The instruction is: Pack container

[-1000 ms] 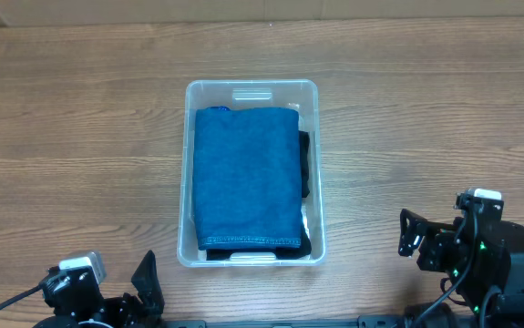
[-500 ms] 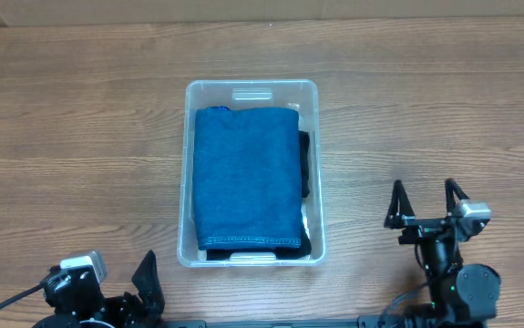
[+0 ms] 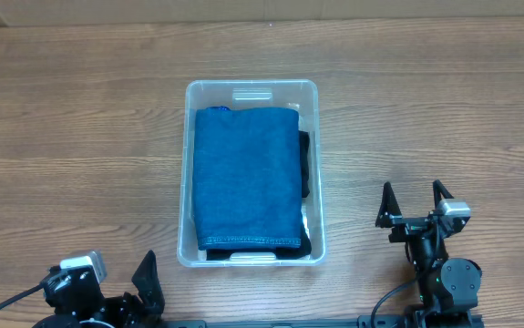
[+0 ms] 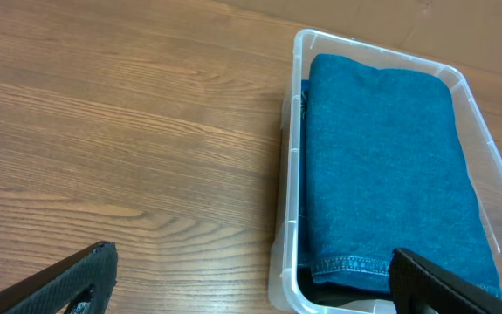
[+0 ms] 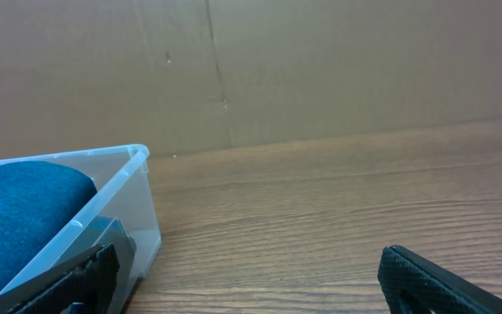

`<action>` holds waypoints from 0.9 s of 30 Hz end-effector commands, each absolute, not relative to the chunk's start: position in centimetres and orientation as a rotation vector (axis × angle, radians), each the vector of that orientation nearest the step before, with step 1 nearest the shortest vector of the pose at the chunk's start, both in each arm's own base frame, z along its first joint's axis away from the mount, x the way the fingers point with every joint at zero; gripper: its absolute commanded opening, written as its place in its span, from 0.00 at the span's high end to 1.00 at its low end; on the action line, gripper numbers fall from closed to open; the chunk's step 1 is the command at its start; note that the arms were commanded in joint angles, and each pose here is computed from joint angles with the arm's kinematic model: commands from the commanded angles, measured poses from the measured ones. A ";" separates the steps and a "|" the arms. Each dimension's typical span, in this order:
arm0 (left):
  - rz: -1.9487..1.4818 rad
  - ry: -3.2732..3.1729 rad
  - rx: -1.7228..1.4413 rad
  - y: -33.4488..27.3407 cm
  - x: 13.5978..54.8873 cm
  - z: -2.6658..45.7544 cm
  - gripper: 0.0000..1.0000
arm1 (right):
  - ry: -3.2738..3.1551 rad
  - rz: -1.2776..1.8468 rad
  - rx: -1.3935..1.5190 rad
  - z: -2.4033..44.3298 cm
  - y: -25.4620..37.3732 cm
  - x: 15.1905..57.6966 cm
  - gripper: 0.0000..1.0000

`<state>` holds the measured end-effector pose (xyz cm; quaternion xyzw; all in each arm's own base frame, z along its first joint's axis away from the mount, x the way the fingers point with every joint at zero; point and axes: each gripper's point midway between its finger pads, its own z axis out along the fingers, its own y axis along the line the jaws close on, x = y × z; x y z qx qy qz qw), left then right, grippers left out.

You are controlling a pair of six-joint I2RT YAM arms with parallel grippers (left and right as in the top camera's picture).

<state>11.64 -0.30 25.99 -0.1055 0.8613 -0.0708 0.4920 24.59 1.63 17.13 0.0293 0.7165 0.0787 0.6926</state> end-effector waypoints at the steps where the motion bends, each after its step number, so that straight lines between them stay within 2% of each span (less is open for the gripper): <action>1: -0.165 2.077 -0.276 -0.1 11.6 26.1 0.00 | 1.599 0.166 0.067 16.9 1.5 24.6 0.00; 23: -0.124 2.072 -0.298 0.6 12.0 25.9 0.00 | 1.599 0.165 0.067 16.9 1.5 24.6 0.00; 27: -0.114 1.998 -0.208 0.2 15.5 25.5 0.00 | 1.599 0.165 0.067 16.9 1.5 24.6 0.00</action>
